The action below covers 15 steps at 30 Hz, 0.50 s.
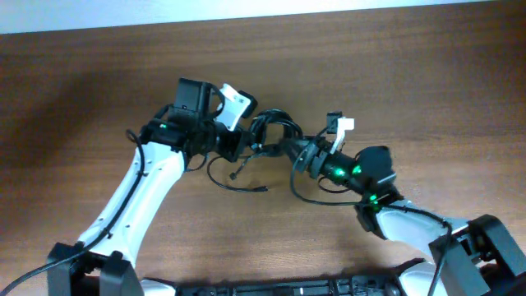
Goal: Untangle cables
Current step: 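Lift the bundle with both grippers and pull loops apart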
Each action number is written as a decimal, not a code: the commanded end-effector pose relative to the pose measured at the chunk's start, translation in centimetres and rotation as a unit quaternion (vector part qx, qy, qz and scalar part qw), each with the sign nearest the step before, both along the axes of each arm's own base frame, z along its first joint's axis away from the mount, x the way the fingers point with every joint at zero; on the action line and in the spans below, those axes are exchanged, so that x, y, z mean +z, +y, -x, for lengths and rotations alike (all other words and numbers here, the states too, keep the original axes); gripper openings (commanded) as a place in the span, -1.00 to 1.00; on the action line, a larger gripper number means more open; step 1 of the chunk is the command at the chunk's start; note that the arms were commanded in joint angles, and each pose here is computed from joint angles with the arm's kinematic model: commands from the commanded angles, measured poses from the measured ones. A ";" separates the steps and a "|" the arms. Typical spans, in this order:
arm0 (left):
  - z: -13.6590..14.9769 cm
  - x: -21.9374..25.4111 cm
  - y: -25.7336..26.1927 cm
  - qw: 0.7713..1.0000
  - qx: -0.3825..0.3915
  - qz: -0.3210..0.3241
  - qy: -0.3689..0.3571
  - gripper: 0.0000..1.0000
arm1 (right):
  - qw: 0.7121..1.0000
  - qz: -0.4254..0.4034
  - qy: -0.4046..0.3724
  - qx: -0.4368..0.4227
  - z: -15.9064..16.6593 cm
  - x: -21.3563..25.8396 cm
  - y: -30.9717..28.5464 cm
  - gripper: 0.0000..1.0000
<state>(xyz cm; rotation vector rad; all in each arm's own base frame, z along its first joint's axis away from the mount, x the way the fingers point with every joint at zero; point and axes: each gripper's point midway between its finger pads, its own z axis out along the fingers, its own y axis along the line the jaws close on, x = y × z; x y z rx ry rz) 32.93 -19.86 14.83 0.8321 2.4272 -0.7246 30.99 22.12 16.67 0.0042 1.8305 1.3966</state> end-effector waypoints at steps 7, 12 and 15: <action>2.8 1.8 -4.1 0.994 -0.084 0.066 0.002 -1.00 | 0.998 0.003 0.007 -0.068 -1.9 0.6 1.5 -0.07; 3.5 2.5 -4.9 0.990 -0.109 0.094 0.005 -1.00 | 0.998 -0.004 -0.001 -0.058 -2.1 1.5 2.0 -0.88; 2.3 1.5 -3.8 0.995 -0.081 0.049 -0.011 -1.00 | 1.000 -0.009 -0.005 -0.010 -0.9 1.8 3.0 -0.92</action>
